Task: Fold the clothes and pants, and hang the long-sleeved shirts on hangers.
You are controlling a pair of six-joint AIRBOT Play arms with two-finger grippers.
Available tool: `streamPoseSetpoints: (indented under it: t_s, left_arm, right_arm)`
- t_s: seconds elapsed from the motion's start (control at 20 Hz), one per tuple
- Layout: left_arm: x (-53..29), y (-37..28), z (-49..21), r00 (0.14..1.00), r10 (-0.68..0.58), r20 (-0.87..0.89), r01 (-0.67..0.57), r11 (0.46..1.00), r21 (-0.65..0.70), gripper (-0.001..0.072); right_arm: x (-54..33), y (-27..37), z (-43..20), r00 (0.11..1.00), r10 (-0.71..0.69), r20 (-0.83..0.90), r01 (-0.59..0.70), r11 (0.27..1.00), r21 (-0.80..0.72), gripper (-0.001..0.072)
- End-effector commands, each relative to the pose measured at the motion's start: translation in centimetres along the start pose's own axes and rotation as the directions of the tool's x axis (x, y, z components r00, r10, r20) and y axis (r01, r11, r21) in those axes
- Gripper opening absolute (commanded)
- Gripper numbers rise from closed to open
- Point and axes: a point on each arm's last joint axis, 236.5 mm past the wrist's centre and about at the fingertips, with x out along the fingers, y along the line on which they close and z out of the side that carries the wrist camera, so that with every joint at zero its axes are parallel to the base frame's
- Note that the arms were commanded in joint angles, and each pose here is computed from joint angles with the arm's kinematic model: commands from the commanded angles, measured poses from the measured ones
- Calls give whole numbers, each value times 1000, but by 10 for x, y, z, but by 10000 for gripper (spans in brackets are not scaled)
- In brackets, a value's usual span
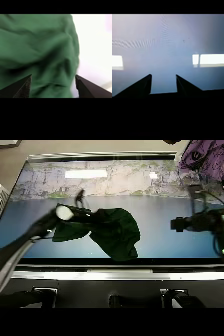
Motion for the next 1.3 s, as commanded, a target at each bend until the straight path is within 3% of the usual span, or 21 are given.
streamPoseSetpoints:
  t_s: [0.0, 0.1, 0.15, 0.25, 0.5, 0.85, 0.9, 0.95, 1.0, 1.25]
  left_arm:
    - [-85, 74, 36, 985, 163, 51, -165, 986, 27, 622]
    - [-124, 115, 51, 966, 243, 87, -240, 970, -39, 620]
    - [-138, 131, 56, 959, 266, 98, -260, 963, -77, 619]
    - [-158, 159, 62, 949, 299, 104, -281, 947, -155, 615]
    - [-188, 201, 64, 935, 341, 99, -304, 912, -274, 615]
    - [-213, 250, 74, 908, 391, 148, -317, 875, -365, 636]
    - [-211, 260, 74, 906, 395, 153, -315, 870, -378, 684]
    - [-206, 272, 75, 905, 396, 154, -309, 863, -400, 684]
    - [-197, 281, 76, 908, 388, 157, -295, 861, -415, 684]
    - [-122, 294, 110, 951, 207, 231, -97, 905, -414, 681]
  right_arm:
    - [38, 15, 25, 912, 400, 91, -401, 823, 402, 418]
    - [73, 41, 17, 841, 540, 28, -506, 767, 395, 432]
    - [90, 57, 10, 810, 587, -14, -538, 752, 381, 493]
    - [119, 90, -4, 753, 652, -88, -590, 728, 349, 497]
    - [160, 157, -40, 693, 684, -226, -626, 727, 281, 496]
    - [180, 184, -49, 712, 660, -239, -610, 751, 252, 460]
    - [181, 190, -56, 701, 663, -263, -615, 749, 247, 336]
    - [181, 195, -60, 696, 663, -275, -621, 748, 233, 138]
    - [180, 196, -60, 696, 664, -274, -623, 748, 229, 33]
    - [161, 188, -44, 716, 657, -236, -628, 753, 194, 31]
